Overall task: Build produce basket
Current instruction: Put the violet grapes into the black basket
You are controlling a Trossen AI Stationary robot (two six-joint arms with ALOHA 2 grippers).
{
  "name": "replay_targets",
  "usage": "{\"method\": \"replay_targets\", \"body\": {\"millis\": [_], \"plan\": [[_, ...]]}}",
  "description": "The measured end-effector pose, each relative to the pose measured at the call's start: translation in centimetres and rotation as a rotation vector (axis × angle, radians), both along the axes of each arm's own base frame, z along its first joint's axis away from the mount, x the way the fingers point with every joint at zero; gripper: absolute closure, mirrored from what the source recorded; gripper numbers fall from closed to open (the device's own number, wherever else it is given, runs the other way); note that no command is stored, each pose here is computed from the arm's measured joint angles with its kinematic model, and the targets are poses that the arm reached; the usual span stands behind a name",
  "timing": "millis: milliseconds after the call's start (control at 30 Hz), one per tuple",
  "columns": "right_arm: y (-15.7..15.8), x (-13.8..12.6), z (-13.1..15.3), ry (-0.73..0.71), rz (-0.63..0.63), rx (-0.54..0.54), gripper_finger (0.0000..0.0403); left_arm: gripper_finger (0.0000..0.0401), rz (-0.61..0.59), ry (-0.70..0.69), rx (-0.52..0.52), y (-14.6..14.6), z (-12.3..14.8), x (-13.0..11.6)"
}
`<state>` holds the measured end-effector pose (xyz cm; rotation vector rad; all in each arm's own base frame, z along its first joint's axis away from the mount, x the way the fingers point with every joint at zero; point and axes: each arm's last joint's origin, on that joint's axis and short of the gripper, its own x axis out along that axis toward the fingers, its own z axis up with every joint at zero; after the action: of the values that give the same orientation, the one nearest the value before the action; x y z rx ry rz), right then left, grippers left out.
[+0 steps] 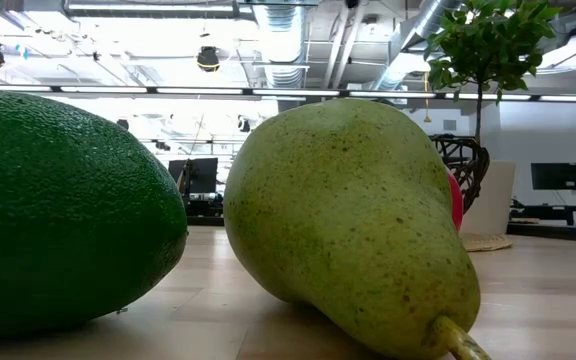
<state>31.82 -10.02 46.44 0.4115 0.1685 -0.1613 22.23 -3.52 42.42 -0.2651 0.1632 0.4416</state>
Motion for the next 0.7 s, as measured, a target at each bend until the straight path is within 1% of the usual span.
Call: {"method": "replay_targets", "body": {"millis": [200, 367, 467, 567, 700], "plan": [[0.1, -2.1, -1.5, 0.248, -0.093, 0.016, 0.0309, 0.0165, 0.015, 0.042, -0.028, 0.0, -0.6, -0.2], [1.0, -2.6, -3.8, 0.501, -0.115, 0.022, 0.0309, 0.0165, 0.020, 0.033, -0.047, 0.1, -0.5, -0.3], [1.4, -2.8, -5.1, 0.642, -0.124, -0.002, 0.0309, 0.0165, 0.023, 0.021, -0.057, 0.2, -0.3, -0.7], [1.3, -2.8, -6.4, 0.692, -0.145, -0.017, 0.0309, 0.0165, 0.027, 0.012, -0.060, 0.3, 0.0, -1.3], [0.7, -3.0, -8.9, 0.785, -0.159, 0.002, 0.0309, 0.0165, 0.038, 0.014, -0.061, 0.5, 0.1, -1.9]]}}
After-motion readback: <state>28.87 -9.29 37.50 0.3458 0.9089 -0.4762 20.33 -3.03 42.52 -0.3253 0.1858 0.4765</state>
